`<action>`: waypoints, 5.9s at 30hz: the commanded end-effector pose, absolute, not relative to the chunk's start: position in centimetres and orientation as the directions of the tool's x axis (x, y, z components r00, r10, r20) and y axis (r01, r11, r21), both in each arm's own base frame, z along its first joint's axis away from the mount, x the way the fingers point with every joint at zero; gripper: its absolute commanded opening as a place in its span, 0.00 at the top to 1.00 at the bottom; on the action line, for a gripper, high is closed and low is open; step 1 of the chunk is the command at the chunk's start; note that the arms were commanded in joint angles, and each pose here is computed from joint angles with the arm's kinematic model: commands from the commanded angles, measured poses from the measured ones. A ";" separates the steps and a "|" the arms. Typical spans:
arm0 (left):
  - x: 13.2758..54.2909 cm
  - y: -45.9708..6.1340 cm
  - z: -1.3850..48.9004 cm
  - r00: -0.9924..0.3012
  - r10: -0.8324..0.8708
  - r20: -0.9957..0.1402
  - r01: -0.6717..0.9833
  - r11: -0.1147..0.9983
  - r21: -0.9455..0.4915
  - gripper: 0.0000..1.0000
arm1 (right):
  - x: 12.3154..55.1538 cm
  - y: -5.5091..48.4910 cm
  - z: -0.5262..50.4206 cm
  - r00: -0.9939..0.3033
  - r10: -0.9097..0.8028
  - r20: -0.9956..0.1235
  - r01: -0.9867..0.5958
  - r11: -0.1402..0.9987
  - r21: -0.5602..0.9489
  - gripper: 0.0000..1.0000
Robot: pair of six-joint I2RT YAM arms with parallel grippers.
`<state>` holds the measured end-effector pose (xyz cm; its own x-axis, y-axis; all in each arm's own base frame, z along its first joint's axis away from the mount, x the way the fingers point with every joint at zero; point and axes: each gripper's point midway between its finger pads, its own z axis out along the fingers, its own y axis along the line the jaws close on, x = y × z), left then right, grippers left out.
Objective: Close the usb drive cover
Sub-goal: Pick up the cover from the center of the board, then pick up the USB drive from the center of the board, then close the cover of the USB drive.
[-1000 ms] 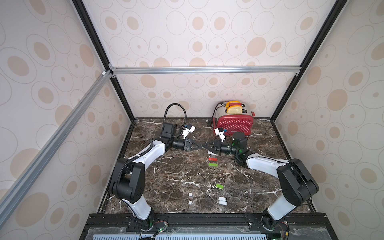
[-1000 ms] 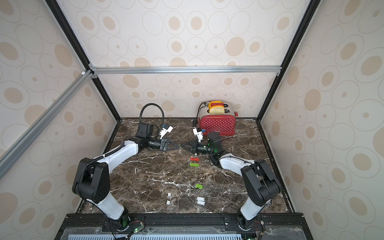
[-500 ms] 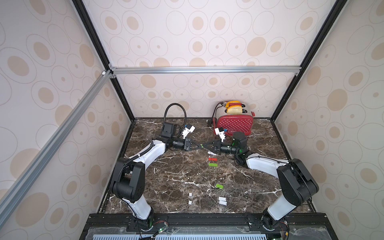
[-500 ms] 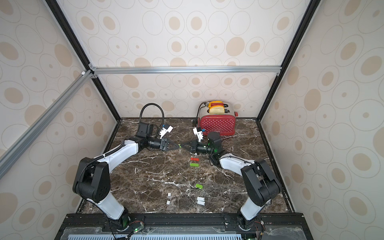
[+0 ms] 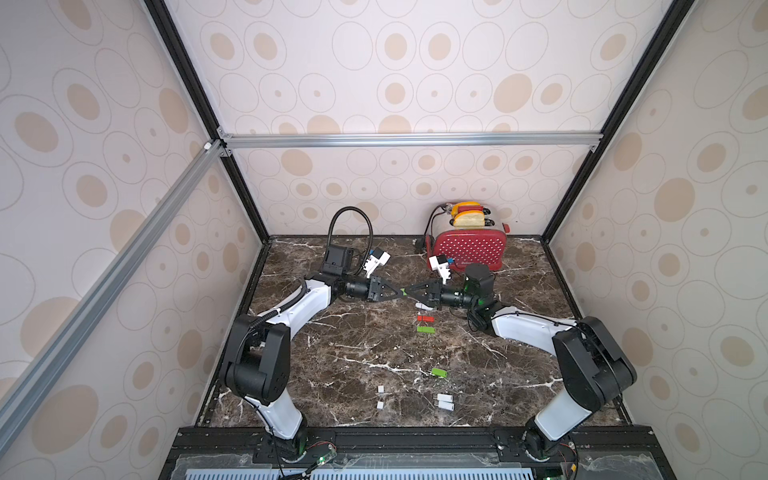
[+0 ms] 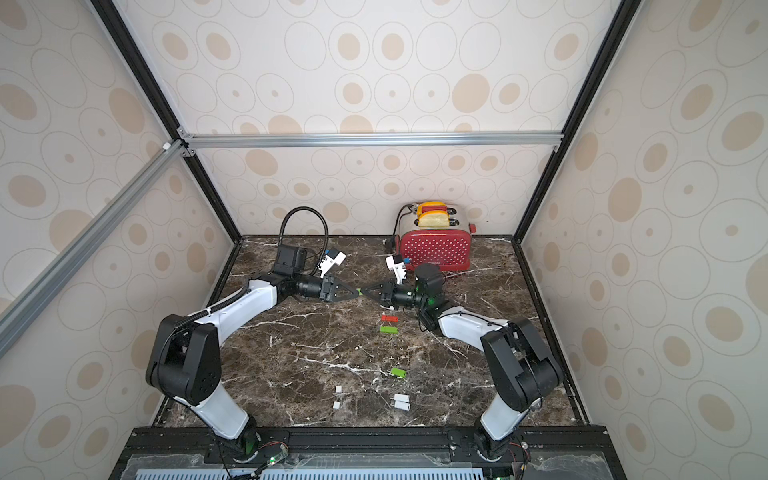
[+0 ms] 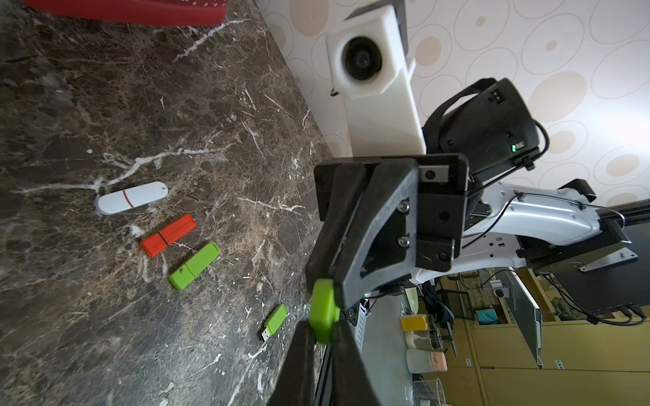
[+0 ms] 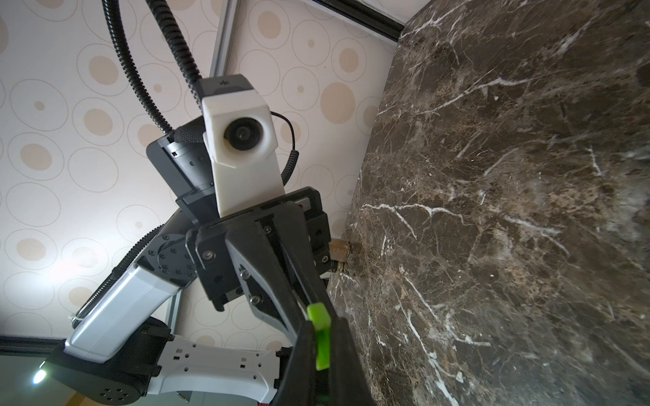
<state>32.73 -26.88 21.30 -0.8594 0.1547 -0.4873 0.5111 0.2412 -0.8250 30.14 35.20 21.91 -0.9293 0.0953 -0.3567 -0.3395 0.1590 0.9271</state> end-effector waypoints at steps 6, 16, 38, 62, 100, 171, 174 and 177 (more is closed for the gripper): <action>32.5 -27.7 23.2 -0.822 0.174 -0.543 0.568 0.177 -0.804 0.94 | 29.5 36.2 22.1 -0.926 0.062 -0.372 -0.360 0.153 0.920 0.85; 30.9 -27.0 22.2 -0.824 0.191 -0.533 0.564 0.185 -0.805 0.93 | 29.8 33.1 22.9 -0.904 0.087 -0.419 -0.397 0.195 0.897 0.60; 24.8 -23.7 19.7 -0.882 0.268 -0.388 0.445 0.201 -0.872 0.96 | 17.5 24.9 10.5 -0.655 -0.666 -0.358 -0.753 0.617 0.230 0.24; 24.6 -22.7 17.8 -0.909 0.296 -0.295 0.373 0.256 -0.892 0.96 | 16.7 24.6 3.5 -0.481 -0.863 -0.154 -0.876 0.465 0.131 0.46; 24.6 -22.7 17.5 -0.913 0.304 -0.273 0.356 0.263 -0.897 0.98 | 15.6 23.3 1.4 -0.391 -0.920 -0.027 -0.918 0.387 0.089 0.59; 22.5 -27.7 15.2 -0.882 0.455 -0.123 0.246 0.221 -0.944 1.00 | 18.9 31.4 14.2 -0.022 -0.857 -0.515 -0.992 0.084 -0.096 0.87; 22.5 -27.8 15.2 -0.881 0.456 -0.125 0.249 0.222 -0.943 1.00 | 18.9 31.5 14.2 -0.020 -0.856 -0.516 -0.992 0.081 -0.096 0.88; 22.6 -27.7 15.2 -0.881 0.457 -0.126 0.252 0.226 -0.941 1.00 | 18.8 31.5 14.1 -0.020 -0.857 -0.514 -0.992 0.079 -0.094 0.88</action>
<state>22.27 -27.32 14.57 -0.8897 0.4451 -0.1012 0.2282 0.2418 -0.9431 19.02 30.61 13.45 -0.0298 -0.8694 -0.4932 -0.9906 0.0916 -0.1016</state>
